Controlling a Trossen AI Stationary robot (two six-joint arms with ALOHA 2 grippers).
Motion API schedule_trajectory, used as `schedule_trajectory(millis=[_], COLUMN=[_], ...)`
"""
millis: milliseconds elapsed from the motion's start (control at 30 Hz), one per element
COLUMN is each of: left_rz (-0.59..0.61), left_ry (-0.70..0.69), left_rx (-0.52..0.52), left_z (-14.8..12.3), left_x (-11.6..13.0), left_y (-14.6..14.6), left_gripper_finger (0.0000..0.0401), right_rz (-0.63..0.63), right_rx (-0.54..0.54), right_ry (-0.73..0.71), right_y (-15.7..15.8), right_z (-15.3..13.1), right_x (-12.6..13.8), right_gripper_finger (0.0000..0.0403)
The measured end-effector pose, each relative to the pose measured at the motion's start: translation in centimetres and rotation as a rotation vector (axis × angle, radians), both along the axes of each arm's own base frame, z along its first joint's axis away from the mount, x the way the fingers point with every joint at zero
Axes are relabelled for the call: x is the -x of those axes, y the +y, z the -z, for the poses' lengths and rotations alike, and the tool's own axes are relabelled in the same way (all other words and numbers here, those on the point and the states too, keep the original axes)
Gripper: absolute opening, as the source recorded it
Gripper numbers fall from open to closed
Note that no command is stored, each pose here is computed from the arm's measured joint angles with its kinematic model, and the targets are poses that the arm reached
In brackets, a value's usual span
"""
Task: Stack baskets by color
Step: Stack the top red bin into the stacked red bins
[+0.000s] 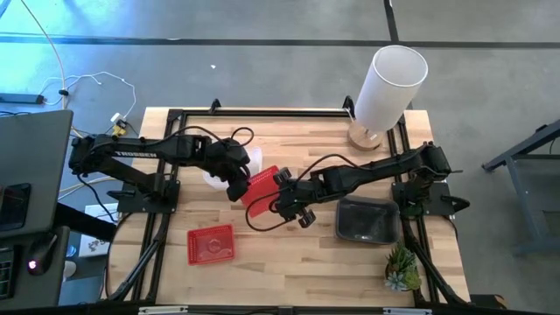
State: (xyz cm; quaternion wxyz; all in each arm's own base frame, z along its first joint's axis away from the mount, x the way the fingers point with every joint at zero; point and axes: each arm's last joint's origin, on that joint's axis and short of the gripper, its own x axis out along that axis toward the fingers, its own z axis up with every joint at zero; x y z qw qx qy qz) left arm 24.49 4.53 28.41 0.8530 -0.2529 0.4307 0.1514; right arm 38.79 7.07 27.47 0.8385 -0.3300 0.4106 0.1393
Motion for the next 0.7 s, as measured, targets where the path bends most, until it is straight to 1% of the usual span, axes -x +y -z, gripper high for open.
schedule_trajectory(millis=[200, 333, 433, 533, 633, 700], left_rz=[0.049, 0.063, 0.066, 0.064, 0.052, 0.05], left_ry=[0.023, 0.037, 0.049, 0.061, 0.097, 0.117], left_rx=[0.001, -0.025, -0.031, -0.052, -0.07, -0.072], left_z=[0.4, 0.49, 0.67, 0.67, 0.83, 0.95], left_x=[-0.18, -0.13, -0.21, -0.09, 0.15, 0.31], left_y=[-0.05, 0.0, 0.03, 0.06, 0.07, 0.05], left_gripper_finger=[0.005, 0.0009, 0.0006, 0.0004, 0.0002, 0.0001], right_rz=[-0.002, 0.003, 0.033, 0.098, 0.142, 0.164], right_rx=[-0.003, -0.007, -0.008, 0.005, 0.004, -0.012], right_ry=[0.003, -0.004, -0.008, -0.02, -0.024, -0.02], right_y=[0.01, 0.02, -0.01, -0.16, -0.24, -0.25], right_z=[0.01, -0.04, -0.04, -0.07, -0.09, -0.06], right_x=[0.02, -0.03, -0.03, -0.04, -0.01, 0.05], right_gripper_finger=[0.0, 0.0, 0.0, 0.0006, 0.0024, 0.0043])
